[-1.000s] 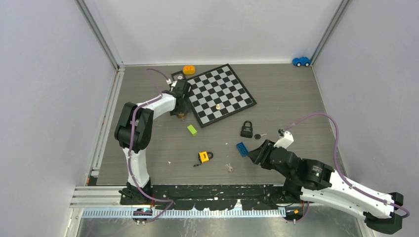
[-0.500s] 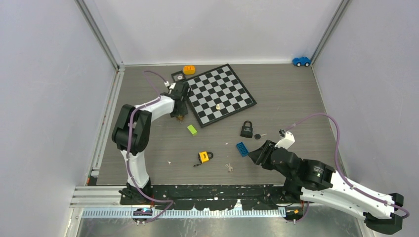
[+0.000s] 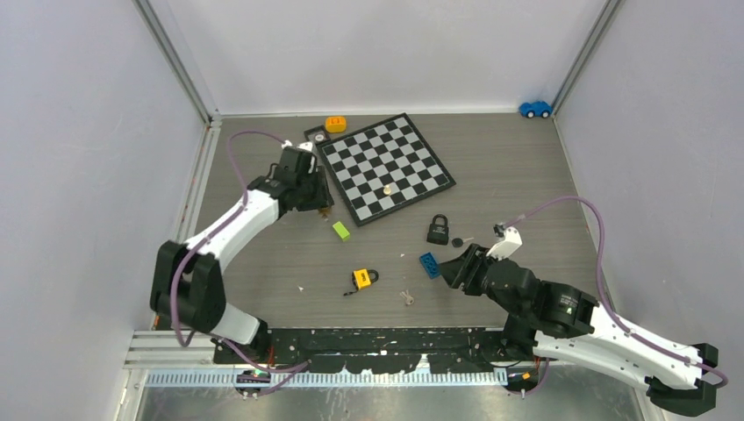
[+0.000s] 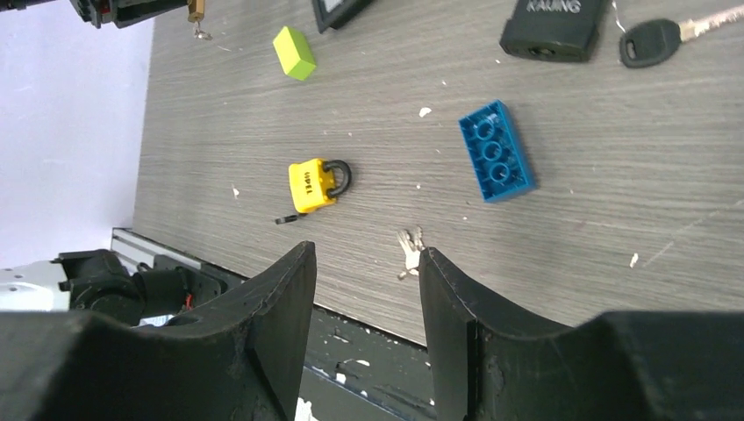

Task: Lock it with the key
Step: Pick up the lock from the center of the board.

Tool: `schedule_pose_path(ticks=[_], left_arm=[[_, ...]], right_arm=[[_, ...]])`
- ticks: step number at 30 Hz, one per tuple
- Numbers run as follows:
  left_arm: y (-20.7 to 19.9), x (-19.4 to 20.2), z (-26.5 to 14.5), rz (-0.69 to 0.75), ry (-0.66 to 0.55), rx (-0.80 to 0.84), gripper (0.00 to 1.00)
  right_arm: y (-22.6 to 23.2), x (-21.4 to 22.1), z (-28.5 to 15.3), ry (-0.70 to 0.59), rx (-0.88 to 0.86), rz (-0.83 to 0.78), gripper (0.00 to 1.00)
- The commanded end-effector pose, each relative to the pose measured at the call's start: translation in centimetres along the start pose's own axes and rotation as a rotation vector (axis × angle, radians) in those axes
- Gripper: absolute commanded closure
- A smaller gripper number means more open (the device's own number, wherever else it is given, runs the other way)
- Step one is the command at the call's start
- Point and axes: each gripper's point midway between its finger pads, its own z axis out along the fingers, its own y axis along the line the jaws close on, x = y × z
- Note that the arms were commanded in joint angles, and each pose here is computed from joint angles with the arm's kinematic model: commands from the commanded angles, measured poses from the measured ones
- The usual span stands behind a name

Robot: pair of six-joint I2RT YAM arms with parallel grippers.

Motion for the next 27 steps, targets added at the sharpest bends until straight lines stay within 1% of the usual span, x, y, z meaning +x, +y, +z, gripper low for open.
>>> schedule_pose_path(ticks=[1, 3, 9, 13, 16, 18, 22, 24, 27], left_arm=[[-5.3, -0.8, -5.1, 0.034, -0.055, 0.323, 1.0], [-7.0, -0.7, -7.9, 0.046, -0.081, 0.432, 1.0], [-11.0, 1.0, -14.3, 0.042, -0.106, 0.644, 1.0], [-13.0, 1.9, -17.7, -0.006, -0.163, 0.745, 1.0], [-14.4, 2.5, -19.9, -0.073, -0.195, 0.829, 1.0], [-15.6, 3.0, -22.0, -0.086, -0.207, 0.914, 1.0], [-17.5, 4.2, -25.7, -0.02, -0.208, 1.102, 1.0], [-18.2, 5.4, -27.4, 0.032, -0.176, 1.211, 1.0], [-19.0, 7.6, -29.6, 0.111, -0.094, 1.367, 1.0]], right_arm=[[3.8, -3.5, -1.2, -0.097, -0.12, 0.007, 0.47], [4.9, -3.8, -1.4, -0.099, -0.16, 0.003, 0.47], [8.8, -4.8, -2.2, -0.118, -0.329, 0.008, 0.44], [12.7, -5.1, -3.7, -0.121, -0.533, -0.041, 0.44], [13.7, -5.2, -3.7, -0.122, -0.556, -0.078, 0.42], [13.9, -5.4, -3.5, -0.125, -0.545, -0.099, 0.42], [14.7, -6.4, -3.6, -0.155, -0.547, -0.086, 0.41], [15.0, -7.0, -3.9, -0.172, -0.554, -0.063, 0.39], [15.5, -7.7, -4.6, -0.187, -0.577, -0.03, 0.38]])
